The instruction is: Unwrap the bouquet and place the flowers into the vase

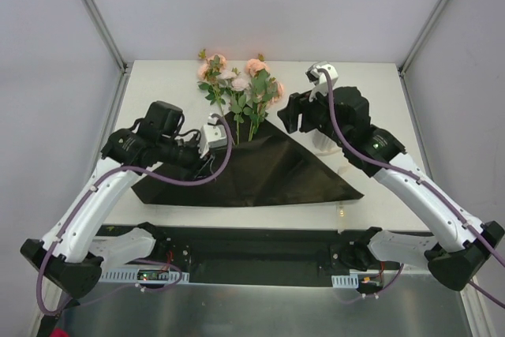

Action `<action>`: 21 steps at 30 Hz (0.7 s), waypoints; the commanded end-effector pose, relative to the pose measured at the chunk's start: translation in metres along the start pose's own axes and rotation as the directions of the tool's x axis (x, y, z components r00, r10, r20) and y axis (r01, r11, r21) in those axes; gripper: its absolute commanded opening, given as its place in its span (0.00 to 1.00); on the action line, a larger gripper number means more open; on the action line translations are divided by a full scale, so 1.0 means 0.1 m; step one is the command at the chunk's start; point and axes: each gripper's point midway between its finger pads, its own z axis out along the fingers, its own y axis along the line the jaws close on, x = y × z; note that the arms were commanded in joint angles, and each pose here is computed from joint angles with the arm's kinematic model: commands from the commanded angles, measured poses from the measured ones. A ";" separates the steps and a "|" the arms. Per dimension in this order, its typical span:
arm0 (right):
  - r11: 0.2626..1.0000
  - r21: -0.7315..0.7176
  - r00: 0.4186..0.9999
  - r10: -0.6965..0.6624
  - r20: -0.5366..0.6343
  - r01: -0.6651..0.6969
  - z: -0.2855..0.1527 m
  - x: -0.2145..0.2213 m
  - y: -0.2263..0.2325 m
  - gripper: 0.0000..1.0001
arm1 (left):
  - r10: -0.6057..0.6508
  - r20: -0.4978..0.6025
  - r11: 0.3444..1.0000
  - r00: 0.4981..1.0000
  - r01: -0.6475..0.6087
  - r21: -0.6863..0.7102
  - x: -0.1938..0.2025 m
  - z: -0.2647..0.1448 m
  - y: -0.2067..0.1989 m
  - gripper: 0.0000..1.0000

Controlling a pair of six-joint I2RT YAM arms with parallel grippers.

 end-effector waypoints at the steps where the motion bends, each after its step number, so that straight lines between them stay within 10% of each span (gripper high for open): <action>1: 1.000 -0.006 0.998 -0.001 -0.067 0.000 0.06 0.15 0.01 0.67 | 0.082 -0.012 0.990 0.997 -0.080 0.119 0.20 -0.21 -0.46 0.28; 3: 1.000 -0.011 0.994 -0.024 -0.109 0.023 0.13 0.31 0.05 0.67 | 0.124 0.028 0.979 0.992 -0.127 0.160 0.18 -0.29 -0.61 0.57; 6: 0.997 -0.026 0.982 -0.070 -0.174 0.067 0.18 0.56 0.20 0.67 | 0.244 0.099 0.950 0.965 -0.258 0.175 0.18 -0.43 -0.79 0.73; 21: 0.973 -0.229 0.921 -0.126 -0.369 0.042 -0.52 1.62 1.10 0.64 | 0.305 0.361 0.949 0.881 -0.313 -0.038 -0.86 -1.12 -0.97 0.97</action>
